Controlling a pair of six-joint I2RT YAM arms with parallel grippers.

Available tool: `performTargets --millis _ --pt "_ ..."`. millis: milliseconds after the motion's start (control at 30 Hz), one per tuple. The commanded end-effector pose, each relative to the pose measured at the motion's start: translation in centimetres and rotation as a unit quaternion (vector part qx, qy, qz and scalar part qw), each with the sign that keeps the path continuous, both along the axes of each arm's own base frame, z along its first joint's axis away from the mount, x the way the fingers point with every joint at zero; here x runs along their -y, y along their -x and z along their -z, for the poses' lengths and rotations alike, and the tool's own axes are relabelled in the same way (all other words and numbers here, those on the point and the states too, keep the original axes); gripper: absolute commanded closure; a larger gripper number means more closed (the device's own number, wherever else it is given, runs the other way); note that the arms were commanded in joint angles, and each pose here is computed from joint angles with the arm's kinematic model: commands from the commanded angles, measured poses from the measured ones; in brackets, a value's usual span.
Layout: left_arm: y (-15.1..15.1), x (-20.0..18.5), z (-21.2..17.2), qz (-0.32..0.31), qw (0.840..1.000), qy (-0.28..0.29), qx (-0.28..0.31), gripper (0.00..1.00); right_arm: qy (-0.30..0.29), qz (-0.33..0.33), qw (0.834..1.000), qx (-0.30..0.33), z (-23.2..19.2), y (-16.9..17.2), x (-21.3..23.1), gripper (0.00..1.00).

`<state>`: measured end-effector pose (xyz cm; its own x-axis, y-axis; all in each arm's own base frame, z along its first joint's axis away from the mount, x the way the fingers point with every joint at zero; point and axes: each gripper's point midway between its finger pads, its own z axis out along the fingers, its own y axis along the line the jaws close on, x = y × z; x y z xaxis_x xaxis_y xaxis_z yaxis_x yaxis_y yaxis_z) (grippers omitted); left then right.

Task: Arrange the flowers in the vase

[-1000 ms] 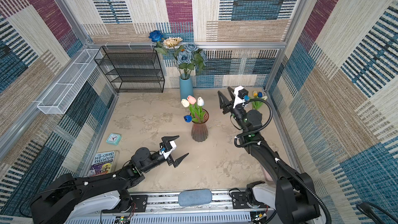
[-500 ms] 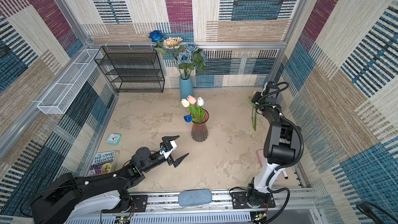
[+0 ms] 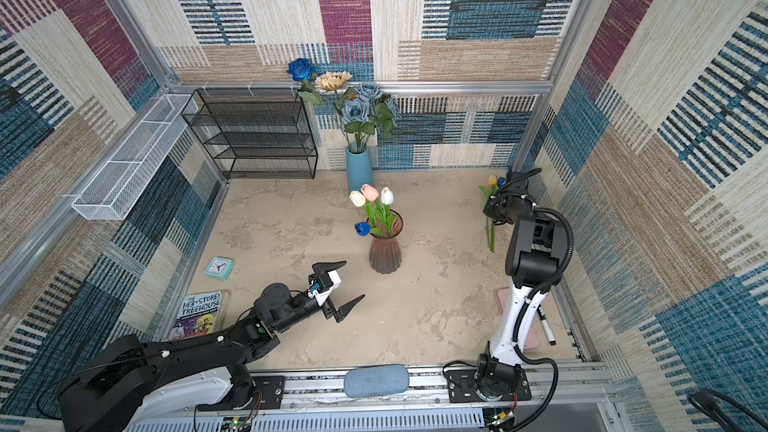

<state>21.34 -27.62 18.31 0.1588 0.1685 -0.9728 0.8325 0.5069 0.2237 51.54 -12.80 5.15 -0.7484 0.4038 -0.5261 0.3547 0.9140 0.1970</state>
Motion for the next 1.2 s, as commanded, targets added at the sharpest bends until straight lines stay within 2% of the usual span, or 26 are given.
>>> performTargets --millis 0,367,633,900,1167 --pt "0.1 0.3 -0.5 0.007 1.000 0.003 0.010 0.00 -0.011 -0.014 1.000 0.001 0.5 0.0 -0.7 0.73" --pt "0.1 0.3 -0.5 0.008 1.000 0.003 0.010 0.00 -0.007 -0.011 1.000 -0.019 2.4 -0.6 -0.7 0.73" --pt "0.1 0.3 -0.5 0.008 1.000 0.001 0.010 0.00 0.007 -0.025 0.998 -0.050 4.1 -0.4 -2.2 0.86" --pt "0.1 0.3 -0.4 0.008 1.000 0.001 0.009 0.00 0.007 -0.068 0.997 -0.019 1.5 -1.9 -5.5 0.97" --pt "0.1 0.3 -0.4 0.008 1.000 0.000 0.008 0.00 -0.014 -0.096 0.995 0.037 -2.8 -1.7 -7.9 1.00"
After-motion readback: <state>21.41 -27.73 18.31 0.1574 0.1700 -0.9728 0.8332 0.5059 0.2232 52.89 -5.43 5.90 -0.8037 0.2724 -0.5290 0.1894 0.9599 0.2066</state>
